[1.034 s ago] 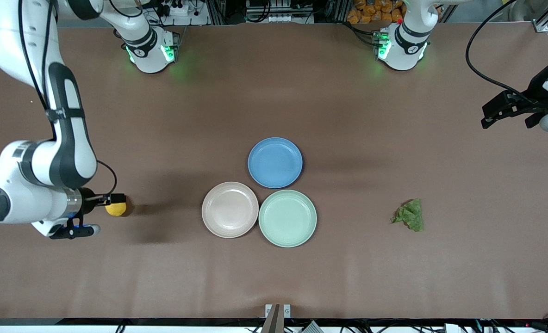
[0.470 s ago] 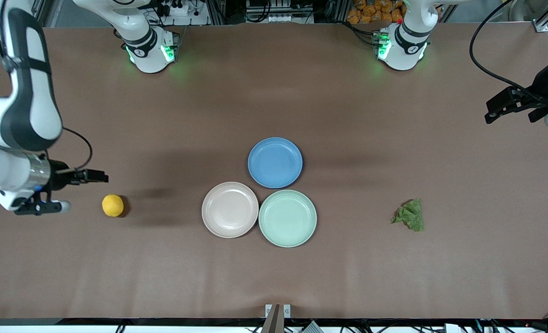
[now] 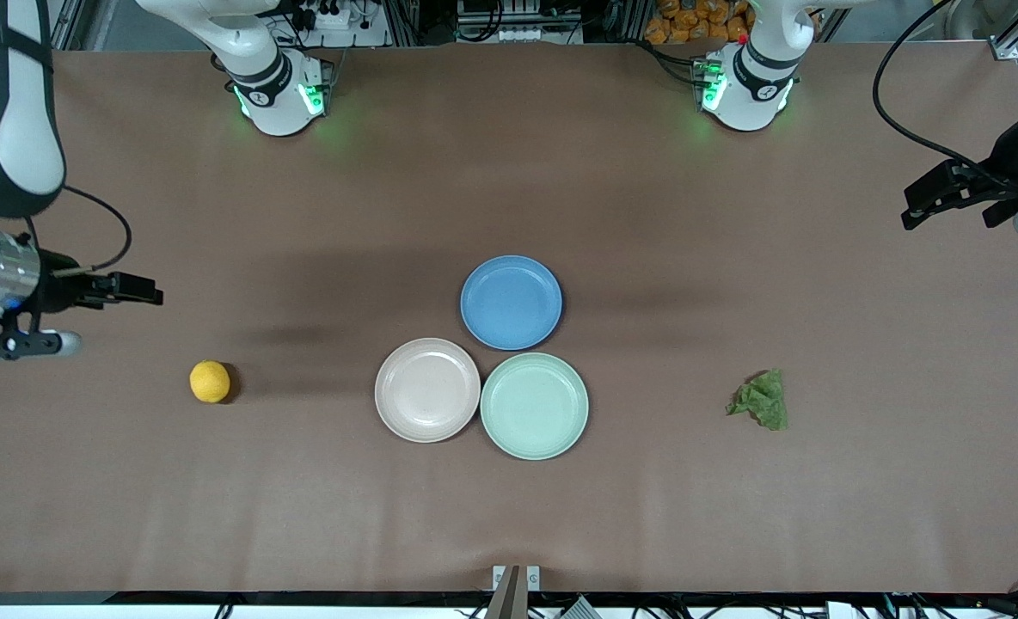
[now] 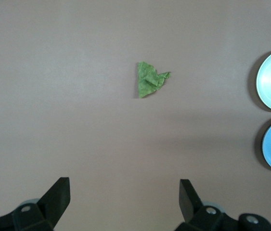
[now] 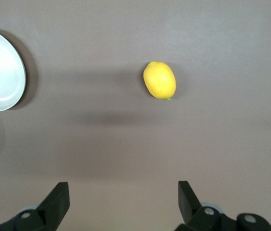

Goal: Pick lemon and lettuce from plates
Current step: 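Open the right gripper and raise it away from the lemon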

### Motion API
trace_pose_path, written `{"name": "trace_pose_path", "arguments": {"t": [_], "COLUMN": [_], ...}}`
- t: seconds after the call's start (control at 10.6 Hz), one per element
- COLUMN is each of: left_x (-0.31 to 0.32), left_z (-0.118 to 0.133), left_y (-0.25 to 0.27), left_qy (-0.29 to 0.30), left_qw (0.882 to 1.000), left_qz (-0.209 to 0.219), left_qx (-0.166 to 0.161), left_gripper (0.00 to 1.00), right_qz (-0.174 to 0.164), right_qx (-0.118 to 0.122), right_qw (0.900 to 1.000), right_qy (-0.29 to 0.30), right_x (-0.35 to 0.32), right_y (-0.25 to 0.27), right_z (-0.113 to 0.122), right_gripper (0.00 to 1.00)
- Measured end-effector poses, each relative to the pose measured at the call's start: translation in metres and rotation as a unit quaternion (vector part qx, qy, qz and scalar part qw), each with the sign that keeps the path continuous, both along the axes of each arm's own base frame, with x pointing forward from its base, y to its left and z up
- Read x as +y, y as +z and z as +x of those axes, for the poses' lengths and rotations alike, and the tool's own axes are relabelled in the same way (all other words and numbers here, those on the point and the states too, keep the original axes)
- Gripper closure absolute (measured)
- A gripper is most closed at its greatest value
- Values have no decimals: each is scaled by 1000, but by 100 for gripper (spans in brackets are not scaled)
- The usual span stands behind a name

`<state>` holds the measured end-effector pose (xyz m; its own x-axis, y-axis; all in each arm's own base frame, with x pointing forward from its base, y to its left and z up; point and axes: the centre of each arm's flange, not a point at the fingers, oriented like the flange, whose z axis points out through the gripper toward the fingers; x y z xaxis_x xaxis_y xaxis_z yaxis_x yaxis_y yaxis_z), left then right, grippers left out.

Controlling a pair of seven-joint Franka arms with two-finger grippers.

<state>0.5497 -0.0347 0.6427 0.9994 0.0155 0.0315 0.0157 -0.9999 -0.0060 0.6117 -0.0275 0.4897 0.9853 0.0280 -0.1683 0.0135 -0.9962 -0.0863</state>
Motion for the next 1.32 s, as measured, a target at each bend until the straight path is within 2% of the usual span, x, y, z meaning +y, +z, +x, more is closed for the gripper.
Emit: {"name": "trace_pose_path", "arguments": {"t": [0.28,0.75,1.03,1.32], "left_x": [0,2,2,2], "left_z": [0,0,0,0], "left_y": [1,7,7,7], "left_qy": [0,2,2,1], "left_qw": [1000,1000,1000,1000], "left_qz": [0,0,0,0], "left_qx": [-1,-7,-7,-7], "left_gripper": [0,0,0,0], "right_qz": [-32,-36,-36,-37], "right_qx": [-13,-31,-43,-51], "right_qw": [999,998,997,996], "right_qy": [-33,-50,-48,-57], "right_x": [20,22,23,14], "right_y": [40,93,128,139], "right_z": [-17,-43,-49,-50], "right_gripper": [0,0,0,0]}}
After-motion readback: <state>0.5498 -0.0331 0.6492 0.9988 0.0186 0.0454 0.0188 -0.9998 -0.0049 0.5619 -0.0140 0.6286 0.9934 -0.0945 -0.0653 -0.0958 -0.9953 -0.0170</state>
